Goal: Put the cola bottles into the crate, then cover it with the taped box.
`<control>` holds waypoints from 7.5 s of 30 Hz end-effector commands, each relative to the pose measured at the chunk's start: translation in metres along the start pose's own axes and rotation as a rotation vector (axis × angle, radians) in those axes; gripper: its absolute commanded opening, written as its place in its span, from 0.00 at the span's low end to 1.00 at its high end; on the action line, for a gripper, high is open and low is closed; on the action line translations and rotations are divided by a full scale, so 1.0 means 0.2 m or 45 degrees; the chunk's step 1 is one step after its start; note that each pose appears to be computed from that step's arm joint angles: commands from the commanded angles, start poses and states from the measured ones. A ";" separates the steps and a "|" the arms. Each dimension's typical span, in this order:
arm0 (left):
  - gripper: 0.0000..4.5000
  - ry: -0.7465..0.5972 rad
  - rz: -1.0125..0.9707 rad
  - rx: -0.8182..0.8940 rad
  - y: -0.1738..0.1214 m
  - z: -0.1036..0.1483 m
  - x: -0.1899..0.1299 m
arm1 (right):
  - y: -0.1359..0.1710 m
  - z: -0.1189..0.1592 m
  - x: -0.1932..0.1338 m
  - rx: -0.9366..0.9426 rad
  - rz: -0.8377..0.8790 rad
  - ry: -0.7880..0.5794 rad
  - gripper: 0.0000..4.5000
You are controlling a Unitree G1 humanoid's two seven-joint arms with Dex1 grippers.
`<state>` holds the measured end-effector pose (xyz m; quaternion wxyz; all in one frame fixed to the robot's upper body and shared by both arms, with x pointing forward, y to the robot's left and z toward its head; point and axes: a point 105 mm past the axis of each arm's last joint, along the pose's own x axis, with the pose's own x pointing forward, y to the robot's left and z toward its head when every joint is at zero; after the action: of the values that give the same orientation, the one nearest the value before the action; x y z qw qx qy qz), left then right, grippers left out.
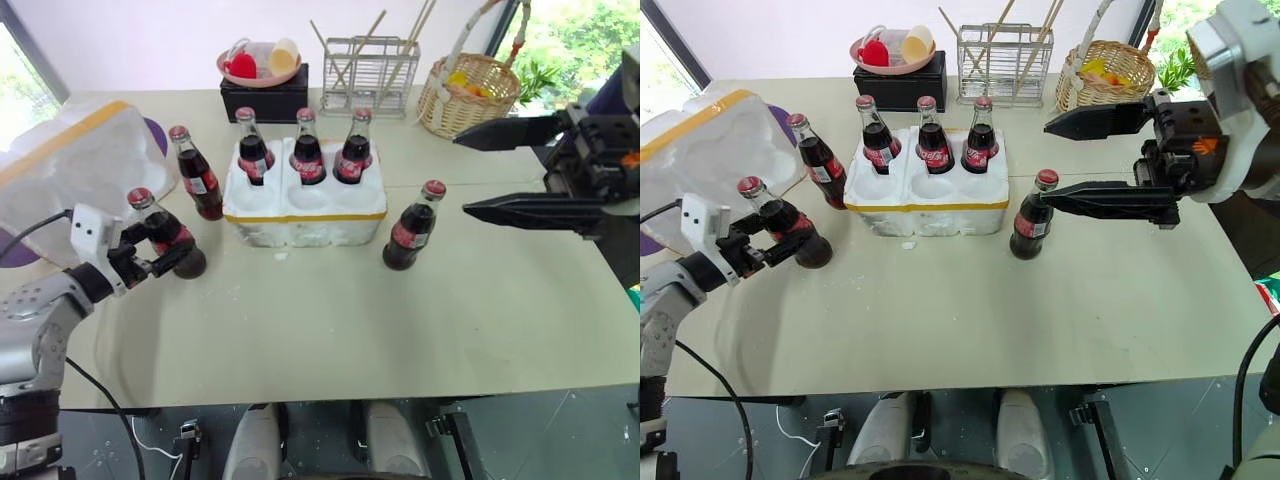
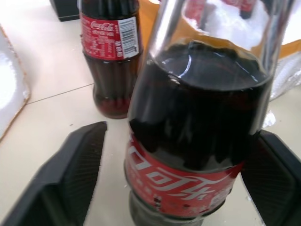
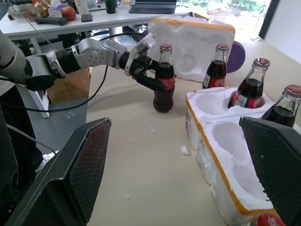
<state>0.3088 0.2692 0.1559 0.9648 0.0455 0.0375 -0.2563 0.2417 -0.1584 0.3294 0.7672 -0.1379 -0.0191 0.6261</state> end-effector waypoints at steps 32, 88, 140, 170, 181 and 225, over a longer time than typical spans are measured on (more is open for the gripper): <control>0.59 -0.532 -0.604 -0.086 -0.43 0.94 0.49 | -0.14 -0.09 -0.13 -0.001 -0.436 -0.006 1.00; 1.00 -0.113 0.096 0.136 0.08 0.45 0.39 | -0.02 -0.17 0.01 0.030 -0.254 0.037 1.00; 0.59 -0.192 -0.562 0.170 -0.25 0.70 0.57 | -0.07 -0.22 -0.03 0.037 -0.446 0.051 1.00; 0.99 -0.151 -0.988 0.108 -0.50 0.75 0.07 | 0.07 -0.56 -0.28 0.291 -0.741 0.197 1.00; 0.99 0.058 -1.098 0.211 -0.68 0.50 0.13 | -0.04 -0.83 -0.16 0.442 -0.940 0.093 1.00; 1.00 -0.047 -0.917 0.237 -0.62 0.55 0.19 | -0.51 -0.31 0.34 0.181 -0.630 -0.223 0.61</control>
<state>0.2871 0.1332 0.2432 0.8049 0.1001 0.0325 -0.5839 0.3709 -0.1246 0.2521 0.9043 0.0014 -0.0079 0.4268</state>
